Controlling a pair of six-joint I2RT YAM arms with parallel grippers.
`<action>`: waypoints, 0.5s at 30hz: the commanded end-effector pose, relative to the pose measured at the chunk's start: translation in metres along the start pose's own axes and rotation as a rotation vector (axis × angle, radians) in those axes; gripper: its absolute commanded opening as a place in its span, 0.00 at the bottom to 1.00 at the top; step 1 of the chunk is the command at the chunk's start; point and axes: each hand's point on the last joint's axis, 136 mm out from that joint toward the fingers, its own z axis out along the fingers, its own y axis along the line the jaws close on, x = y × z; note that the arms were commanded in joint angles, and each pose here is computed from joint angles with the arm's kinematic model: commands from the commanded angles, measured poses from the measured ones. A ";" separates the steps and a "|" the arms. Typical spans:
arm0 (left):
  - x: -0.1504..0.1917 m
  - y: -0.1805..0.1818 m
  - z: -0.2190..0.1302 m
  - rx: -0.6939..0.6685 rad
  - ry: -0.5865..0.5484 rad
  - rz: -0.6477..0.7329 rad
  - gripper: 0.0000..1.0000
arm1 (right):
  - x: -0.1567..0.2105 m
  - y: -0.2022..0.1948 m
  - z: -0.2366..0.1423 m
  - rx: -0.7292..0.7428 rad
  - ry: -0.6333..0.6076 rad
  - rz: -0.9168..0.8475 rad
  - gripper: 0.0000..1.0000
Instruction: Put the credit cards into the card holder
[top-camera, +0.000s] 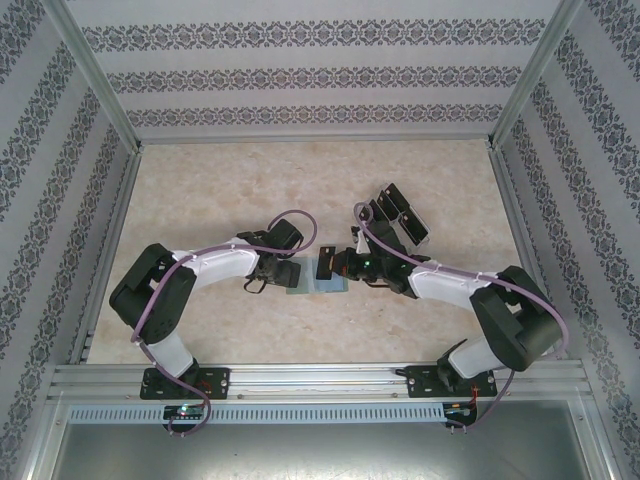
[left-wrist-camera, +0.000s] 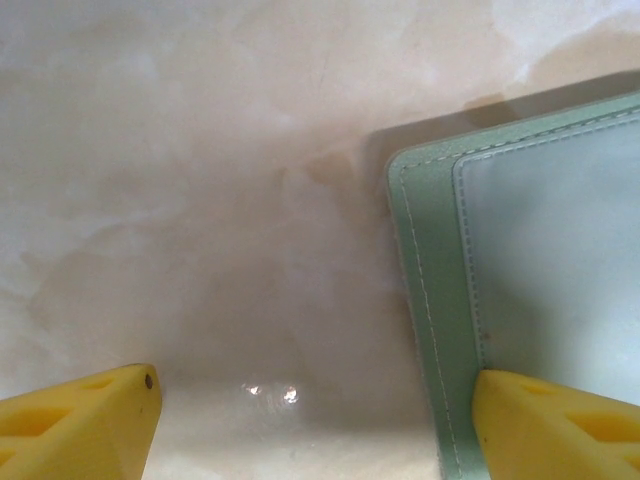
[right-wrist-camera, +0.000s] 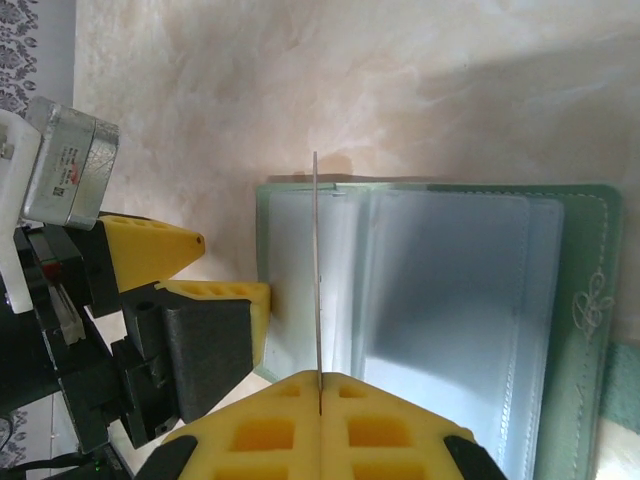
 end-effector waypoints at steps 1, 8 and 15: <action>0.018 0.015 0.010 -0.075 0.039 0.001 0.82 | 0.005 0.007 0.006 -0.053 0.014 -0.042 0.00; 0.020 0.016 0.012 -0.080 0.040 -0.004 0.82 | 0.010 0.001 0.016 -0.060 0.039 -0.040 0.00; 0.019 0.017 0.011 -0.082 0.038 -0.003 0.82 | 0.017 -0.010 0.025 -0.053 0.063 -0.030 0.00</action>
